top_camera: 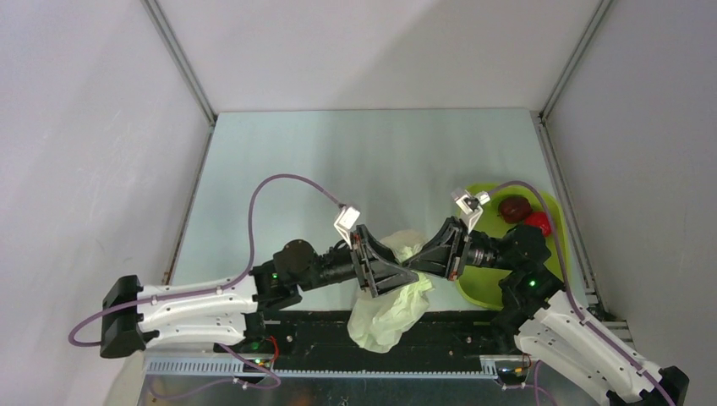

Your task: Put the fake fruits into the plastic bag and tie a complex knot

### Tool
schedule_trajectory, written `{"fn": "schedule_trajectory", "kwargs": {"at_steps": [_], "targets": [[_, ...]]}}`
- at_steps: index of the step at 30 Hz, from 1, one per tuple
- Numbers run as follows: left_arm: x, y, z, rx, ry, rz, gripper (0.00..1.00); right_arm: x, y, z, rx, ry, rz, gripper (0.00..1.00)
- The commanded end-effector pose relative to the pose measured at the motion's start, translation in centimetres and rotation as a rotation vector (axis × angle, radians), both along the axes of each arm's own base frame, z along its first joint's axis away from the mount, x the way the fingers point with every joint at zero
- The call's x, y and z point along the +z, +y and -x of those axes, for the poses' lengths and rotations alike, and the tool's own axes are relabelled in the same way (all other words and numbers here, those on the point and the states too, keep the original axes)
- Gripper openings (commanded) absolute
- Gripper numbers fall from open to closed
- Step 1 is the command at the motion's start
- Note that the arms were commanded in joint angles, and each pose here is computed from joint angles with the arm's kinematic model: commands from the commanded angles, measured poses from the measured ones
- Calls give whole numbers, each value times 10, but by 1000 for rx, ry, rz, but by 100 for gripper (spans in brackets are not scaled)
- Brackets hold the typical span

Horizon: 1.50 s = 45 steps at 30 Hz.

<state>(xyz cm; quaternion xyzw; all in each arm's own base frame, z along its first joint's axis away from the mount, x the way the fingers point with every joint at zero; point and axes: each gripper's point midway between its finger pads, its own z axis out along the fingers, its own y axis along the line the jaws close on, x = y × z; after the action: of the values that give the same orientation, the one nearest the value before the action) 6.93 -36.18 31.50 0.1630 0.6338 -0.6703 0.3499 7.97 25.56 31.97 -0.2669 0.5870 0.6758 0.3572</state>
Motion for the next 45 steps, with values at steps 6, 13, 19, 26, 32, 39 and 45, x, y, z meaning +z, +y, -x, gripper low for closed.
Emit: {"fn": "schedule_trajectory", "kwargs": {"at_steps": [6,13,19,26,32,39,45], "targets": [[41,2,6,-53,-5,165,77,12,0,7,34,-44,-38,0],[40,18,4,-20,0,190,64,9,0,6,26,-40,-29,0],[29,28,2,13,21,175,53,8,0,5,24,-38,-27,0],[21,29,-2,32,38,146,42,9,0,4,23,-38,-32,0],[12,32,-7,61,50,126,32,9,0,5,24,-34,-31,0],[11,31,-8,70,53,120,23,9,1,5,26,-33,-31,0],[10,32,-10,81,54,118,8,8,1,5,27,-33,-28,0]]}}
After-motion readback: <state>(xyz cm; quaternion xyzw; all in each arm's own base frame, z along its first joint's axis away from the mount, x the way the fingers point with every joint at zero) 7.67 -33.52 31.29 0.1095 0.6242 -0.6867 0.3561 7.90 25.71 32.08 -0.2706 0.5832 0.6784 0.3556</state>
